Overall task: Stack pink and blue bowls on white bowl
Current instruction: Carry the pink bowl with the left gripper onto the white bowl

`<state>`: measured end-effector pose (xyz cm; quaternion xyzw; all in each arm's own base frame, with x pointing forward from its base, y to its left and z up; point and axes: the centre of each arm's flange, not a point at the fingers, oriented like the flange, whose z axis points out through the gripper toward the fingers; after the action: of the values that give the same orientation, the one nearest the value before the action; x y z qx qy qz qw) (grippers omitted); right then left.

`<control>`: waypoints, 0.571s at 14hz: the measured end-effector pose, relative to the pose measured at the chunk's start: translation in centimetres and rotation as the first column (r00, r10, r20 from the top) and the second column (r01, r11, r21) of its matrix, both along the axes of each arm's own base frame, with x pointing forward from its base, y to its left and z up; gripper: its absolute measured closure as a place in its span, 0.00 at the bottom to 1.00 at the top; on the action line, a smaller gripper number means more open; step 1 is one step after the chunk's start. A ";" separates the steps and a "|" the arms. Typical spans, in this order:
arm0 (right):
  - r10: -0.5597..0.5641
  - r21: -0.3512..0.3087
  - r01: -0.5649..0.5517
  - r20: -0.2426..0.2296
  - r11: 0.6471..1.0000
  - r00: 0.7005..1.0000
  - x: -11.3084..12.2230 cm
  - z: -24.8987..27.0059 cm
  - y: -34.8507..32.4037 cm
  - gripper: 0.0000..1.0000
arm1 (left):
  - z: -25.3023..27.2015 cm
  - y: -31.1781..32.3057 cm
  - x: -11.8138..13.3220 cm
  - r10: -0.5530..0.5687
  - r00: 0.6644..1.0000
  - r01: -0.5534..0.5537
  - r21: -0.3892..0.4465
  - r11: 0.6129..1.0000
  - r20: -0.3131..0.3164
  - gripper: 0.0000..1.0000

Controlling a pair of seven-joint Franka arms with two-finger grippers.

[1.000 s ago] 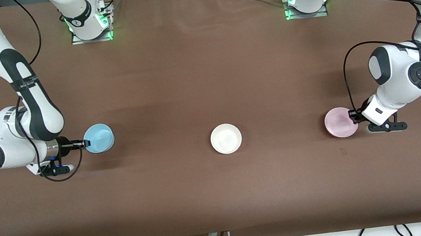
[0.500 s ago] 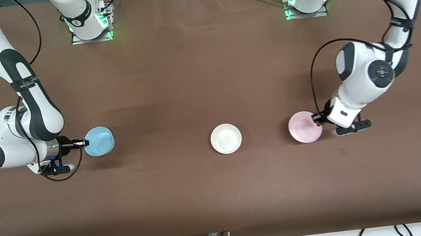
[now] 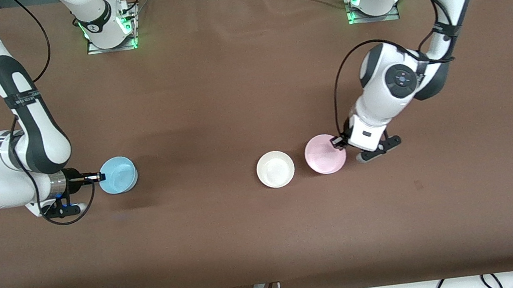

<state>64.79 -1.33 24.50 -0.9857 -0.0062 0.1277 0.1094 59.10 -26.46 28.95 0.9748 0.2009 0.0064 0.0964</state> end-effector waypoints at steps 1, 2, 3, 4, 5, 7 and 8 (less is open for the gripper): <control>0.009 0.010 -0.009 -0.002 1.000 1.000 0.3 1.3 0.6 0.98 | 0.2 -1.3 -0.4 0.018 1.000 -0.018 -0.005 1.000 -0.003 0.97; 0.018 0.021 -0.018 -0.004 1.000 1.000 0.5 2.6 1.5 0.98 | 0.2 -2.4 -0.8 0.031 1.000 -0.031 -0.005 1.000 -0.006 0.97; 0.025 0.030 -0.025 -0.005 0.999 1.000 0.7 3.7 2.7 0.98 | 0.0 -3.5 -1.2 0.042 0.999 -0.042 0.002 0.999 -0.010 0.97; 0.026 0.038 -0.026 -0.003 0.999 1.000 0.9 4.5 4.2 0.98 | -0.4 -4.7 -1.7 0.054 0.999 -0.054 0.019 0.998 -0.009 0.97; 0.030 0.046 -0.030 0.003 0.998 1.000 1.1 5.3 5.8 0.98 | -0.9 -6.0 -2.2 0.072 0.997 -0.072 0.040 0.997 -0.004 0.97; 0.029 0.058 -0.029 0.006 0.998 1.000 1.2 6.1 8.4 0.98 | -1.8 -8.9 -2.7 0.117 0.993 -0.117 0.065 0.991 0.014 0.97; 0.025 0.061 -0.025 0.002 0.998 1.000 1.1 6.3 9.3 0.98 | -2.0 -10.2 -2.7 0.137 0.990 -0.138 0.063 0.988 0.021 0.97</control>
<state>65.93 7.96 30.76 -0.9819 -0.0225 0.1280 0.1379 56.45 -36.67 26.96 0.9611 0.2667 0.0276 0.0661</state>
